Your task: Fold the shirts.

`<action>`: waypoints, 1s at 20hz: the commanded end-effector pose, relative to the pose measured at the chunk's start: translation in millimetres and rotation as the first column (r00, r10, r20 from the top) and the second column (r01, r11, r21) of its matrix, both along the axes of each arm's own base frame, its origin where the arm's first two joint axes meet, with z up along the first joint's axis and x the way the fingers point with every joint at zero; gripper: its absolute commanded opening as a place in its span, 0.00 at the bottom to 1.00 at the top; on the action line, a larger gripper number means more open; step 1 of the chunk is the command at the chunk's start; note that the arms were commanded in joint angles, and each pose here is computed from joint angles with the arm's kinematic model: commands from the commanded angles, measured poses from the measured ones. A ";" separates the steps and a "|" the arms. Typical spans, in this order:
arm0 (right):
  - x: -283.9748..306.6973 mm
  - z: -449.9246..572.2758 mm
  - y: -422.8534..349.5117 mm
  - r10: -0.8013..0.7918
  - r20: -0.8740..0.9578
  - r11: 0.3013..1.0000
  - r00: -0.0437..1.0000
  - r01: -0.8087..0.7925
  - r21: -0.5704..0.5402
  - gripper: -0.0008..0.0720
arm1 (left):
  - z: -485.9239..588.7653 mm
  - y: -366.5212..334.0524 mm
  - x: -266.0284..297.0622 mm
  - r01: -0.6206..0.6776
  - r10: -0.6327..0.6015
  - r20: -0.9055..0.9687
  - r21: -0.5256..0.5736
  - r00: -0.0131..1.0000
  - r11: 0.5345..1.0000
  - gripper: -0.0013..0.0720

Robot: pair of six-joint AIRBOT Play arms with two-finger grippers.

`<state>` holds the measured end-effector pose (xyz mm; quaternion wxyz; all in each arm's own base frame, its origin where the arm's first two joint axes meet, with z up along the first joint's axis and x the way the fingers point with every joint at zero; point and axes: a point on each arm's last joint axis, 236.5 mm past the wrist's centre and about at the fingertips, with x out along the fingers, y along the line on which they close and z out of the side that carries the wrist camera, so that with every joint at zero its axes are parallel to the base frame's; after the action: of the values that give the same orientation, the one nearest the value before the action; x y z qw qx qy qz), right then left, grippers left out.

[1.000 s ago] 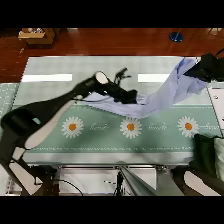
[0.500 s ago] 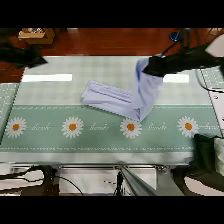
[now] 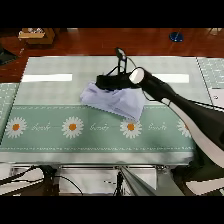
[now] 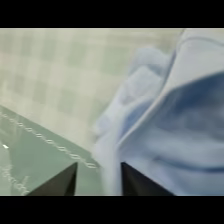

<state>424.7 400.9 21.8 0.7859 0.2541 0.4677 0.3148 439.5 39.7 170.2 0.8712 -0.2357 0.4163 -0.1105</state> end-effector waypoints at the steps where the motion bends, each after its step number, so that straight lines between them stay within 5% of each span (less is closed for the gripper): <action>1: -13.6 -5.1 23.0 0.050 -0.003 0.998 0.999 -0.050 0.038 0.67 | -12.7 -26.5 -1.1 0.085 -0.085 -0.007 0.010 0.996 0.996 0.04; 5: -12.3 13.0 -53.6 0.135 -0.027 0.986 0.991 -0.137 -0.092 0.67 | -49.2 -29.2 -10.2 0.083 -0.084 -0.090 -0.017 0.992 0.996 0.04; 11: -37.8 -2.3 -312.3 -0.101 -0.288 0.856 0.952 -0.064 -0.512 0.68 | -62.5 -4.7 -16.4 0.041 -0.038 -0.128 0.025 0.991 0.999 0.05; 14: -71.5 -30.9 -335.0 -0.189 -0.448 0.936 0.874 0.022 -0.351 0.81 | -62.5 -3.9 -16.5 0.039 -0.036 -0.128 0.025 0.991 0.999 0.05; 17: -74.5 -60.0 -306.4 -0.198 -0.478 0.975 0.856 0.124 -0.182 0.81 | -62.8 -4.7 -17.2 0.042 -0.039 -0.131 0.024 0.991 0.999 0.05; 20: -77.0 -92.6 -277.9 -0.243 -0.476 0.969 0.845 0.197 -0.145 0.81 | -62.8 -4.7 -17.2 0.042 -0.039 -0.131 0.024 0.991 0.999 0.05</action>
<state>350.4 106.5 -47.7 0.6865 0.2867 0.6539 0.1375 422.6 34.5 107.9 0.8432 -0.2221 0.4777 -0.1075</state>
